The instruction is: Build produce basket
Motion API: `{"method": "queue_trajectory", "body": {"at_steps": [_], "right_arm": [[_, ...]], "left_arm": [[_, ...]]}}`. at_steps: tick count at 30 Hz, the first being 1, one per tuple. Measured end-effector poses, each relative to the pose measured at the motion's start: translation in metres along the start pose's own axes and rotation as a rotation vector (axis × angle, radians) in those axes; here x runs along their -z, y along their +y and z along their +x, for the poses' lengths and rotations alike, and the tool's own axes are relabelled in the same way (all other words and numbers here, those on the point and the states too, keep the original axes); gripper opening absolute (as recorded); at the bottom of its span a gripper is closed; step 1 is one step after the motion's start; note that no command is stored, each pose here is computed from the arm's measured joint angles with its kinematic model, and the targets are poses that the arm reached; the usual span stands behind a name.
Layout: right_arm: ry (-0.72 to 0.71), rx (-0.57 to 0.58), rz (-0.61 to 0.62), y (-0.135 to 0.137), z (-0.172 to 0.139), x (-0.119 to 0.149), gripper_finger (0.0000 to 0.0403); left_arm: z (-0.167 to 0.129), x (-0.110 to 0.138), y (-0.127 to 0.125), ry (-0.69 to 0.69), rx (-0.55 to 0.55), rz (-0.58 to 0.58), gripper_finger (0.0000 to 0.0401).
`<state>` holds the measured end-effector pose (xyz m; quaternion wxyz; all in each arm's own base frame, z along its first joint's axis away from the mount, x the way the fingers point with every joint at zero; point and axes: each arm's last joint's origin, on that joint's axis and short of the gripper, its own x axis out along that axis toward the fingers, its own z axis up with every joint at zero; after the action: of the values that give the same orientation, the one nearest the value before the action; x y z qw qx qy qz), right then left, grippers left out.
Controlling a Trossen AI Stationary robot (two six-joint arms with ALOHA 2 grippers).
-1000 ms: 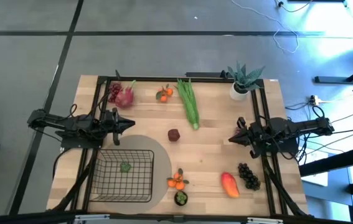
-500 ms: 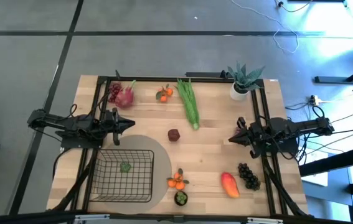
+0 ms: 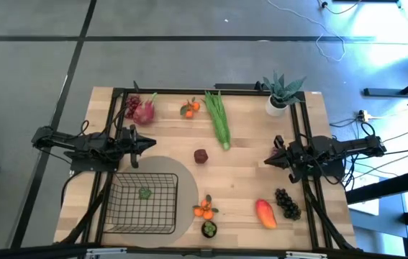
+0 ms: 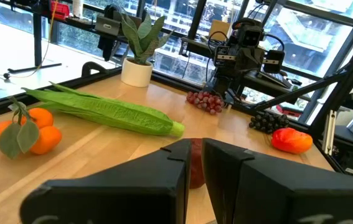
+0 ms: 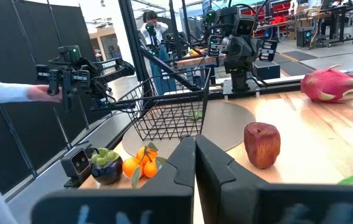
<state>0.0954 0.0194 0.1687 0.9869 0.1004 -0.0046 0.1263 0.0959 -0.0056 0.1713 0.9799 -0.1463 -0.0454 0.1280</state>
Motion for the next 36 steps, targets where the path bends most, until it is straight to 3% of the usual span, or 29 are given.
{"method": "queue_trajectory", "body": {"at_steps": [9, 12, 22, 30, 36], "right_arm": [[0.000, 0.000, 0.004, 0.000, 0.000, 0.000, 0.0000], [0.000, 0.000, 0.003, 0.000, 0.000, 0.000, 0.0000], [0.000, 0.000, 0.001, 0.000, 0.000, 0.000, 0.0000], [0.000, -0.001, -0.002, 0.000, 0.000, 0.000, 0.0000], [0.000, -0.001, -0.003, 0.000, 0.000, 0.000, 0.0000]], "left_arm": [[0.000, 0.000, 0.000, -0.004, 0.000, 0.005, 0.0027], [0.000, -0.005, -0.001, -0.037, 0.009, 0.076, 0.0027], [-0.019, -0.092, -0.017, -0.218, 0.060, 0.214, 0.0027], [0.000, -0.128, -0.035, -0.013, -0.028, 0.323, 0.0027], [0.029, -0.155, -0.054, 0.225, -0.163, 0.322, 0.0027]]}}
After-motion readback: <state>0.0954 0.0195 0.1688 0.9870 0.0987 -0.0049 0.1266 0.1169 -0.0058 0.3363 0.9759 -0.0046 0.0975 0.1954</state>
